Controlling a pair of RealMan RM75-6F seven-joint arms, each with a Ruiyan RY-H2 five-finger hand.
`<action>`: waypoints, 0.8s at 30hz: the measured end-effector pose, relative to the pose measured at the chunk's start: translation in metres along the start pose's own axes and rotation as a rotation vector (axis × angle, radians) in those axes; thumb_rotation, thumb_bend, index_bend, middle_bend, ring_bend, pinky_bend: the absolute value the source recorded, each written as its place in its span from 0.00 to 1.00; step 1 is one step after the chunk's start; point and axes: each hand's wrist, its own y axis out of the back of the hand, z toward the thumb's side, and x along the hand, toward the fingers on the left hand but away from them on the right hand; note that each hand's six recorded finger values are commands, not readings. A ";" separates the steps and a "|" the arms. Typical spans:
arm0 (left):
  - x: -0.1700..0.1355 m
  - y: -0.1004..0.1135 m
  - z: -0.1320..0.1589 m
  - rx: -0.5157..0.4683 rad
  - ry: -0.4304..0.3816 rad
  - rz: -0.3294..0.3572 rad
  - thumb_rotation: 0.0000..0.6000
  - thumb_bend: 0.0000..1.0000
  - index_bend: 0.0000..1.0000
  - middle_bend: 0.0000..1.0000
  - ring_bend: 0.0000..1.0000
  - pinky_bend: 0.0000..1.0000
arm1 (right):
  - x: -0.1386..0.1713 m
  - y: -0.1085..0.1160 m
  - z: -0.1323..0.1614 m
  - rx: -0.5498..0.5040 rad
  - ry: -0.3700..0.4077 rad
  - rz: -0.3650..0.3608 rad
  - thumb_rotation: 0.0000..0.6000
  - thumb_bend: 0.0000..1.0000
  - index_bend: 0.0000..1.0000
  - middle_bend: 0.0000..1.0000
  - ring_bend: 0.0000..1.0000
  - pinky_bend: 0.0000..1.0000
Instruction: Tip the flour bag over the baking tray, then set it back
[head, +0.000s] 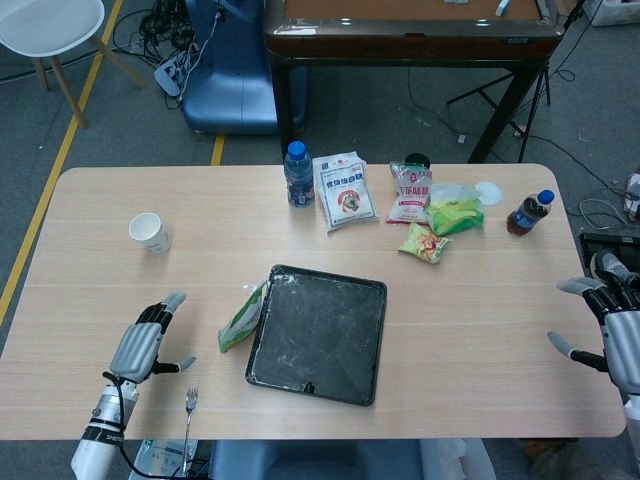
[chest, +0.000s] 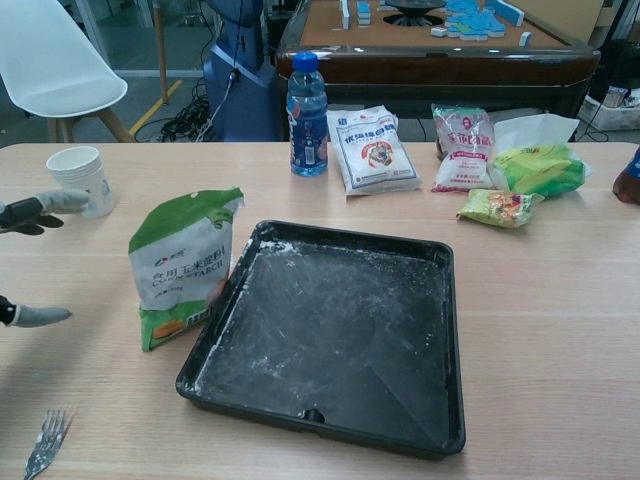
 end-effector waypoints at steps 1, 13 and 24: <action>0.003 -0.003 0.003 -0.002 -0.003 -0.005 1.00 0.13 0.00 0.05 0.10 0.08 | 0.001 0.000 -0.001 0.000 -0.003 0.001 1.00 0.16 0.32 0.31 0.16 0.27; 0.033 -0.030 0.028 -0.039 -0.016 -0.043 1.00 0.13 0.00 0.05 0.11 0.11 | 0.009 -0.001 -0.009 -0.002 -0.032 0.000 1.00 0.16 0.32 0.31 0.16 0.27; 0.049 -0.050 0.040 -0.057 0.003 -0.046 1.00 0.13 0.00 0.05 0.13 0.16 | 0.015 -0.001 -0.017 -0.003 -0.057 0.002 1.00 0.15 0.32 0.31 0.16 0.27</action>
